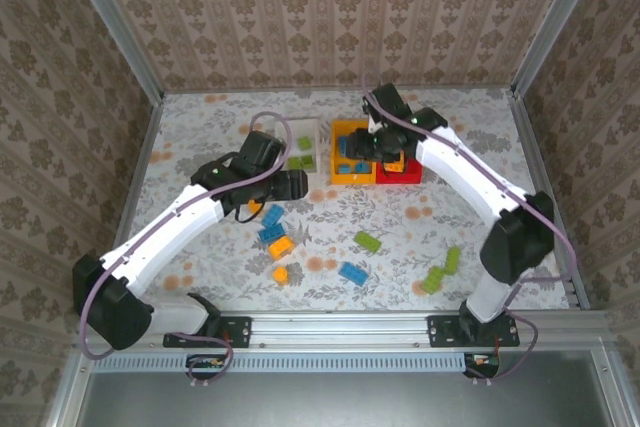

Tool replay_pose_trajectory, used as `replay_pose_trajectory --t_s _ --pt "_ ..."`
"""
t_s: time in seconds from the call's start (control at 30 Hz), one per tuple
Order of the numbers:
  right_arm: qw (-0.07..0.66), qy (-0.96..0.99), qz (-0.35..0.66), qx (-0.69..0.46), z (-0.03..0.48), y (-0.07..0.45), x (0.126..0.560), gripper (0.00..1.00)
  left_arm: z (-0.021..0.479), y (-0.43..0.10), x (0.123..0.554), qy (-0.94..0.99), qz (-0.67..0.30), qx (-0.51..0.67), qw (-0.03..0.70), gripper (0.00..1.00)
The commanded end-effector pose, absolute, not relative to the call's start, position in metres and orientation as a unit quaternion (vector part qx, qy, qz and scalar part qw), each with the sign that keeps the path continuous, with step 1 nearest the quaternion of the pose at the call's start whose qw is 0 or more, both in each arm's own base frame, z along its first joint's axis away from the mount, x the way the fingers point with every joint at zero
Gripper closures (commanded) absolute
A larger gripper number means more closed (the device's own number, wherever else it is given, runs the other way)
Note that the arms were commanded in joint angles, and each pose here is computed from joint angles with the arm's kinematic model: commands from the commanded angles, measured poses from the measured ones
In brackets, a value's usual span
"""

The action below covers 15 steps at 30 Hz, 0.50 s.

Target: Sort the legos into containers by color

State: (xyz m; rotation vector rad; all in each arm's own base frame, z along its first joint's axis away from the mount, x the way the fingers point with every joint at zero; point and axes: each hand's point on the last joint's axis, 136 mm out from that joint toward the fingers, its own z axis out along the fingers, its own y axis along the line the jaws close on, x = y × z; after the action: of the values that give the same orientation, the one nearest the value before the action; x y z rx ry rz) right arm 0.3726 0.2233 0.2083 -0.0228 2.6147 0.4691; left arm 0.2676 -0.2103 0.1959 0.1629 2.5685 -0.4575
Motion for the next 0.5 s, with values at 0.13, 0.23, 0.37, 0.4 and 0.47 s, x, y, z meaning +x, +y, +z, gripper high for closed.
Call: replay_pose_trajectory --t_s 0.13,0.23,0.37,0.4,0.47 --pt "0.194 0.949 0.206 -0.142 0.174 0.245 0.274 0.43 0.146 -0.171 0.208 0.98 -0.105 0.043 0.162 0.24" --pt "0.182 0.943 0.205 -0.187 0.163 0.248 0.234 0.4 0.133 -0.179 0.189 0.982 -0.096 0.081 0.143 0.23" --pt "0.185 0.953 0.184 -0.154 0.155 0.225 0.218 0.4 0.135 -0.232 0.177 0.948 -0.133 0.234 0.173 0.24" --pt "0.191 0.954 0.179 -0.144 0.156 0.217 0.219 0.39 0.137 -0.246 0.175 0.934 -0.14 0.274 0.182 0.24" --pt "0.225 0.954 0.163 -0.111 0.171 0.195 0.224 0.38 0.134 -0.273 0.175 0.904 -0.137 0.358 0.192 0.24"
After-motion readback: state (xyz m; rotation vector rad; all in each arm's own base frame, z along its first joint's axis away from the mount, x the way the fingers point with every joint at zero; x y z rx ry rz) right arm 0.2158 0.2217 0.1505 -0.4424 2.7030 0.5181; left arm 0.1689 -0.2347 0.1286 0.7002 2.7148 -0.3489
